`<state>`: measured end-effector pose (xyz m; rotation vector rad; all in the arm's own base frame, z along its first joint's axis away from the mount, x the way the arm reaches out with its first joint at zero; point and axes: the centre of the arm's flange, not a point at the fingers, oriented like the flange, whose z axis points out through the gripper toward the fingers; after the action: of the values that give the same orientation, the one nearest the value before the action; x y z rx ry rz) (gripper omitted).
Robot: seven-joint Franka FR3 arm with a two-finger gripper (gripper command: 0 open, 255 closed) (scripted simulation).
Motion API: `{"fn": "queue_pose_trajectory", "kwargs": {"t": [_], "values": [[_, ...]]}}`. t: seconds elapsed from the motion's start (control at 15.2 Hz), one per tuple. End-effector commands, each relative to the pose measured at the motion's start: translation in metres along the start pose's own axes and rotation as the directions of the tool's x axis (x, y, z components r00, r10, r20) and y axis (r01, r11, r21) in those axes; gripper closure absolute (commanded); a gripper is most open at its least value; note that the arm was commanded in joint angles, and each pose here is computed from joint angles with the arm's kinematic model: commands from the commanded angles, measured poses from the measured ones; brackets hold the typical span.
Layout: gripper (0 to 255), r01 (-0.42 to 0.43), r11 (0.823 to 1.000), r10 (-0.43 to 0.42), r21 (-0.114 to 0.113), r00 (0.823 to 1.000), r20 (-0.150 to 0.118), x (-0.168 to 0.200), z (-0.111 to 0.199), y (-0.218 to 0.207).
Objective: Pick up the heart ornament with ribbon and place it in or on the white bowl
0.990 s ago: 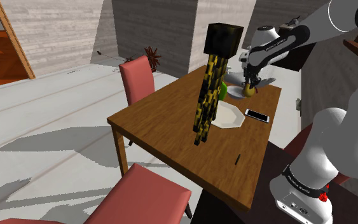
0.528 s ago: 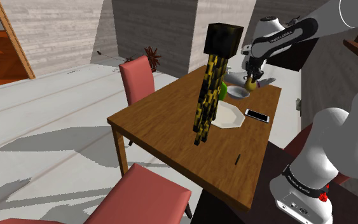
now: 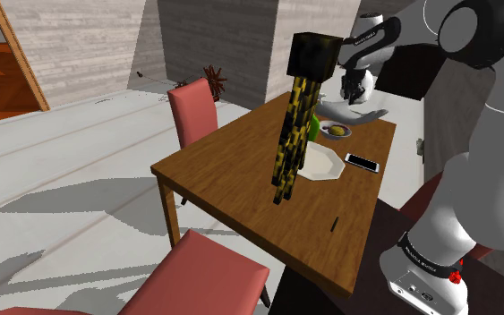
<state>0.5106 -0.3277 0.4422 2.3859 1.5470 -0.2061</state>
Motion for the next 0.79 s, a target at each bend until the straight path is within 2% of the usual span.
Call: {"fn": "queue_pose_trajectory", "kwargs": {"t": [0.0,0.26,0.4,0.59,0.73], "values": [[0,-0.003,0.999,0.003,0.039,1.0,0.017,0.009,0.01,0.011],[0,-0.024,0.981,0.008,0.193,0.997,0.081,0.046,0.054,0.053],[0,-0.038,0.963,0.007,0.267,0.994,0.113,0.063,0.08,0.072],[0,-0.062,0.925,0.001,0.375,0.987,0.16,0.087,0.122,0.096],[0,-0.063,0.923,0.001,0.38,0.987,0.162,0.087,0.128,0.095]]}}
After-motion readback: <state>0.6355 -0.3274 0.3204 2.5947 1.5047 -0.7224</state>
